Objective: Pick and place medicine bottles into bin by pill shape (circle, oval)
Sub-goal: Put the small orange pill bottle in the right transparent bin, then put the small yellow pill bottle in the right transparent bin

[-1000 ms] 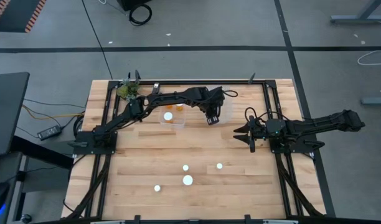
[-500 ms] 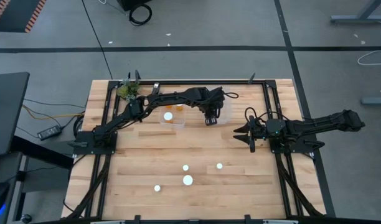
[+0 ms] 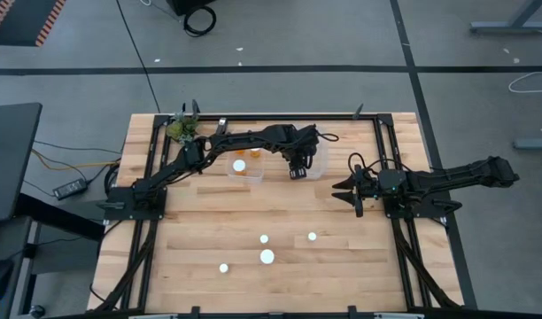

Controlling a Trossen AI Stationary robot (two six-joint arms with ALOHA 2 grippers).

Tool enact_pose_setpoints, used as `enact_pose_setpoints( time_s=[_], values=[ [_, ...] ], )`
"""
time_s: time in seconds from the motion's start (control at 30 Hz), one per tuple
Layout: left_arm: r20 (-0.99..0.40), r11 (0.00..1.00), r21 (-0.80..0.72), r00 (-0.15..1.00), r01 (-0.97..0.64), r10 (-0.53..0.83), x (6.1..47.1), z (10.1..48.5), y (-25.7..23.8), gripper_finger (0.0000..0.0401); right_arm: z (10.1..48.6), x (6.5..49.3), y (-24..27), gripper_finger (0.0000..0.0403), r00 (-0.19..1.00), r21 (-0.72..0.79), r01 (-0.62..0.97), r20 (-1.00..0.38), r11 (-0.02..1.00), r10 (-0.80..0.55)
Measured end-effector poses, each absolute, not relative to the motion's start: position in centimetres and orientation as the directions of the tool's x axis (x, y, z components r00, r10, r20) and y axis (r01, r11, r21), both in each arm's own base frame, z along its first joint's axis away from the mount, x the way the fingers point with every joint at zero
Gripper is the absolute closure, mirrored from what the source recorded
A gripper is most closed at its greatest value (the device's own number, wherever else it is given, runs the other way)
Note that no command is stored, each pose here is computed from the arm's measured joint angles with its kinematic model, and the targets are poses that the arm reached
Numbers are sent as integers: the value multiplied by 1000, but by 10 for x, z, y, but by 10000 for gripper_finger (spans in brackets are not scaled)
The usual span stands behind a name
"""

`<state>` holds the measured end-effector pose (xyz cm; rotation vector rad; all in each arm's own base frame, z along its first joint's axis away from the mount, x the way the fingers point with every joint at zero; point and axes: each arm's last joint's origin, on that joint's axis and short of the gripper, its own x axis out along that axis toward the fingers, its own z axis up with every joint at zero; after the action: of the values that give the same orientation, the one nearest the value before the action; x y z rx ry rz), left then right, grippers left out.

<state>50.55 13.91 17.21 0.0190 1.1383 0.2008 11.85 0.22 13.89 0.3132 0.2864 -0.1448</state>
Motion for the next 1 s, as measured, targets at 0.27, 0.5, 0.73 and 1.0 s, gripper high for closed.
enact_pose_setpoints(
  time_s=[0.27,0.5,0.73,1.0],
  values=[
    [-884,981,122,432,-153,178,508,174,140,223,139,119,2,242,949,282,184,-299,941,-96],
    [-869,981,137,458,-136,185,510,196,140,186,139,119,2,242,949,282,184,-299,941,-96],
    [-848,982,156,496,-103,187,501,239,128,179,139,119,2,242,949,282,184,-299,941,-96],
    [-900,989,147,418,29,122,487,262,74,202,139,119,2,242,949,282,184,-299,941,-96]
  ],
)
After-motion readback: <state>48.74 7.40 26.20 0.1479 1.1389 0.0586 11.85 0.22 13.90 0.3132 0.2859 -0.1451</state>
